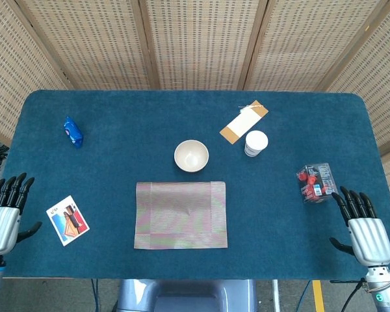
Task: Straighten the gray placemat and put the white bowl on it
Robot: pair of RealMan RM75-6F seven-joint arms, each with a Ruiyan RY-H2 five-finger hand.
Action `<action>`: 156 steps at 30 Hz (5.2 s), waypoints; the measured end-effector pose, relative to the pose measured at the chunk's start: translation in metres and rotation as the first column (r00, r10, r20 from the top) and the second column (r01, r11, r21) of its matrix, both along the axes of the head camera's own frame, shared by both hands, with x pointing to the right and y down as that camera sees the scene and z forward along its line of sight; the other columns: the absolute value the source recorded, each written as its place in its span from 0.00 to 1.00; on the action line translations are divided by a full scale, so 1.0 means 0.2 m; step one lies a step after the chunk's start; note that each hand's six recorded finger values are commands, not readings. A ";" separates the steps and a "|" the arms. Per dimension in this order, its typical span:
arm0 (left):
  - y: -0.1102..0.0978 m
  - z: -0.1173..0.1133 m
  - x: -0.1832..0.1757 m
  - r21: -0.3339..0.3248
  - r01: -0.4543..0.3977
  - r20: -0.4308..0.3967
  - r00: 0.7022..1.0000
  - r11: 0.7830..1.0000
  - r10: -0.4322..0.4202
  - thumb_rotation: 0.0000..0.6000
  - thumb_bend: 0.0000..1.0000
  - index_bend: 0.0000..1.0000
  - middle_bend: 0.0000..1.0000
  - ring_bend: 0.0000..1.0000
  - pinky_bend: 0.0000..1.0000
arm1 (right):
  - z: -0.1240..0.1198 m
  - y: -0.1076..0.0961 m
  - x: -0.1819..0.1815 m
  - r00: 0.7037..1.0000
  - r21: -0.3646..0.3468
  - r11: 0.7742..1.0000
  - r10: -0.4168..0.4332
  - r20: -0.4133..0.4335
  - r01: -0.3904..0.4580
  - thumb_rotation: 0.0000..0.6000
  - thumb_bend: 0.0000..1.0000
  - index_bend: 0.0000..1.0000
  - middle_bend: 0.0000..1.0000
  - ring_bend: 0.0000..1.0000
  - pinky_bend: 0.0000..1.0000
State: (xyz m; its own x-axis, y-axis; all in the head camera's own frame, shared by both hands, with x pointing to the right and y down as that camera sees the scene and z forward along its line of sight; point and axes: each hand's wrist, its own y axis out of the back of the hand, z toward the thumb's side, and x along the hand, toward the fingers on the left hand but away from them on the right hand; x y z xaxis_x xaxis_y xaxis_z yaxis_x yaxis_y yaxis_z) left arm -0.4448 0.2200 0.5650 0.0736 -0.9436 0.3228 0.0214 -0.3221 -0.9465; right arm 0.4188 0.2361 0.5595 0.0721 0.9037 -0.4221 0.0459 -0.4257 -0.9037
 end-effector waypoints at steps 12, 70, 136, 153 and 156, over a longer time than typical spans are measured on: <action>0.03 0.18 0.27 -0.106 -0.162 -0.043 0.986 0.981 0.159 1.00 0.19 0.32 0.00 0.00 0.00 | -0.01 0.00 0.01 1.000 0.002 1.000 0.009 0.001 -0.009 1.00 0.04 0.10 0.00 0.00 0.00; 0.34 0.66 1.09 -0.227 -0.474 -0.154 0.880 0.851 0.449 1.00 0.51 0.47 0.00 0.00 0.00 | -0.09 -0.04 0.05 0.995 0.043 0.998 0.052 0.080 -0.055 1.00 0.04 0.10 0.00 0.00 0.00; -0.75 0.47 1.23 -0.116 -0.291 -0.082 0.956 0.950 0.283 1.00 0.59 0.83 0.00 0.00 0.00 | -0.06 -0.09 0.18 0.989 0.042 0.988 0.147 0.023 -0.148 1.00 0.04 0.10 0.00 0.00 0.00; -1.19 0.57 1.16 -0.096 -0.141 0.079 0.986 0.985 0.149 1.00 0.56 0.76 0.00 0.00 0.00 | -0.03 -0.10 0.20 0.987 0.022 0.986 0.162 0.019 -0.163 1.00 0.04 0.10 0.00 0.00 0.00; -1.23 0.60 1.13 -0.102 -0.117 0.111 0.985 0.988 0.128 1.00 0.38 0.39 0.00 0.00 0.00 | -0.01 -0.10 0.21 0.986 0.015 0.986 0.167 0.010 -0.168 1.00 0.04 0.10 0.00 0.00 0.00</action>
State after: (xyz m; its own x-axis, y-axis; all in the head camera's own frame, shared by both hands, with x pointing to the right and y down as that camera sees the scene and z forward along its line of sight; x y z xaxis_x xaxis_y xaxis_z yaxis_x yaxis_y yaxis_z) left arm -0.2190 -0.0264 0.6840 0.1434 -0.8944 0.4237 0.1751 -0.3985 -0.9003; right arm 0.4607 0.2156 0.5570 -0.0772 0.9100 -0.4074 0.1233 -0.3968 -0.9096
